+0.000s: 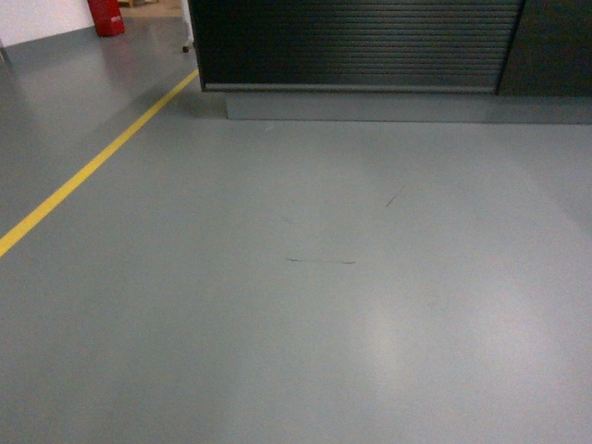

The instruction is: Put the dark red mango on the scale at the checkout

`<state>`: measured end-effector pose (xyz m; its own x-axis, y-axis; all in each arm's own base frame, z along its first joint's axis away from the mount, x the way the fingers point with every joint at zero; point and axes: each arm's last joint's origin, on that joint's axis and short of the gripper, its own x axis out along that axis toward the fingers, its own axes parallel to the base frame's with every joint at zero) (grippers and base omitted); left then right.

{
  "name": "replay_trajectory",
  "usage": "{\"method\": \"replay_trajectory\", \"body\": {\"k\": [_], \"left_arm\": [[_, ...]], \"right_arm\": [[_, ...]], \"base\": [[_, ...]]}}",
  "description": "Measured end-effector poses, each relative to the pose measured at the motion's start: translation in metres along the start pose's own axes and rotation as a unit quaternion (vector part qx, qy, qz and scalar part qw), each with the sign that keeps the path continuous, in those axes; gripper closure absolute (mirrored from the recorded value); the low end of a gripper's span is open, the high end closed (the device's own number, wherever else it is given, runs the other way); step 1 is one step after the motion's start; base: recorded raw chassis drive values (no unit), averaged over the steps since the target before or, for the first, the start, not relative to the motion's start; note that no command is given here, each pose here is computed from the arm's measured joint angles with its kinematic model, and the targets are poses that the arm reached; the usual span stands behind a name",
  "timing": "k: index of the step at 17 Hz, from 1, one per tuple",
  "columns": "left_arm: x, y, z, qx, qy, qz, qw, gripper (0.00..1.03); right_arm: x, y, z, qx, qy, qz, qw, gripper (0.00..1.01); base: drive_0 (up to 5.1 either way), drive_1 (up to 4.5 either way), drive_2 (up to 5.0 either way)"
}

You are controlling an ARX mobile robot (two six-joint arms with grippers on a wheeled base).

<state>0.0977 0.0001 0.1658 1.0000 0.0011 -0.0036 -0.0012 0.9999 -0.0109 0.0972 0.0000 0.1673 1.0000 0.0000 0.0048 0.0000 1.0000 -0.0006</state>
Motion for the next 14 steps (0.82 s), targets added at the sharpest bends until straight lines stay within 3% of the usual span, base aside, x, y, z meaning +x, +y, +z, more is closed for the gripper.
{"method": "replay_trajectory", "body": {"k": [14], "left_arm": [[0.0000,0.0000,0.0000,0.000,0.000,0.000,1.0000,0.05]], "right_arm": [[0.0000,0.0000,0.0000,0.000,0.000,0.000,1.0000,0.03]], "base": [[0.0,0.00,0.0]]}}
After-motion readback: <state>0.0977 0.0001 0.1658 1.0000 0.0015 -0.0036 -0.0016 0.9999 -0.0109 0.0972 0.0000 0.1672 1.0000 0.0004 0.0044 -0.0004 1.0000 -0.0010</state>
